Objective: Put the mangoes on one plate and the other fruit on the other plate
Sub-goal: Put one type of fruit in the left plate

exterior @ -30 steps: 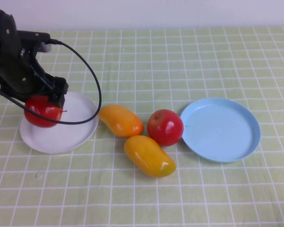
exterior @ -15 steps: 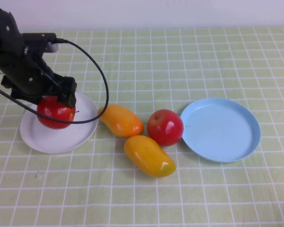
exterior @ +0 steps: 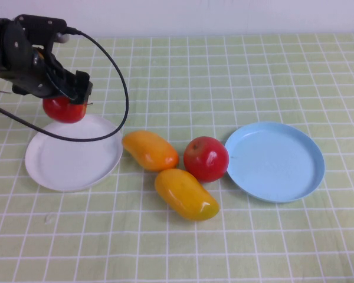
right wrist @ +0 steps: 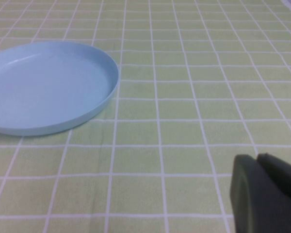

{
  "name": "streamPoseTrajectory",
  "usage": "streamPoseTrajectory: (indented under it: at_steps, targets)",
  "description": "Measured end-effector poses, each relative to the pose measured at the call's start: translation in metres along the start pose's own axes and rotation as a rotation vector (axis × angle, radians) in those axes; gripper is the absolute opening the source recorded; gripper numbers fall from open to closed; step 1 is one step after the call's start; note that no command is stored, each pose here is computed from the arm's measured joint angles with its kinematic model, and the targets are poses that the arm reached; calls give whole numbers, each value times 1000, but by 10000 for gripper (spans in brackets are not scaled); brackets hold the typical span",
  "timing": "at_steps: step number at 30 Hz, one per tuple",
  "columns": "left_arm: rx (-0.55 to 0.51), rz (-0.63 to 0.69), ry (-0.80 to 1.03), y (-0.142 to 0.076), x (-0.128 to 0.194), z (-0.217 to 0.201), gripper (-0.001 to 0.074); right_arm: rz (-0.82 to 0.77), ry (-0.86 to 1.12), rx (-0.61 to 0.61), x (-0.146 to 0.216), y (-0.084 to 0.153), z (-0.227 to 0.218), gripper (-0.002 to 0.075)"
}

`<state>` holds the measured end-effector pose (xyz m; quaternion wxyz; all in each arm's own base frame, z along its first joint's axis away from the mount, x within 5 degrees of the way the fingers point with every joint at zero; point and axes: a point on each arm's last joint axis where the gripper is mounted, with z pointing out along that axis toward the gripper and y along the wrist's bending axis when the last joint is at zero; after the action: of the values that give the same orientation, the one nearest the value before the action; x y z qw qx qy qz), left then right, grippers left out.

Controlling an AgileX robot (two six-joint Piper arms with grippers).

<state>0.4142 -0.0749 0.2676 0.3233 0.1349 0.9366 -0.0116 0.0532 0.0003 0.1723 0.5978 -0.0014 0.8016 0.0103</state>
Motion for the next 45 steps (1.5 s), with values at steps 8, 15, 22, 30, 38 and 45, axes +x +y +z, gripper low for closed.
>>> streamPoseTrajectory:
  at_steps: [8, 15, 22, 30, 38, 45]
  targets:
    - [35, -24, 71, -8, 9, 22, 669, 0, 0, 0, 0, 0, 0, -17]
    - [64, 2, 189, -14, 20, 21, 669, 0, 0, 0, 0, 0, 0, -16]
    - [79, -78, 219, -16, 22, 20, 669, 0, 0, 0, 0, 0, 0, -16]
    - [78, -99, 228, -16, 23, 20, 669, 0, 0, 0, 0, 0, 0, -17]
    - [67, -91, 213, -15, 22, 21, 669, 0, 0, 0, 0, 0, 0, -16]
    - [49, -94, 73, -13, 9, 20, 669, 0, 0, 0, 0, 0, 0, -17]
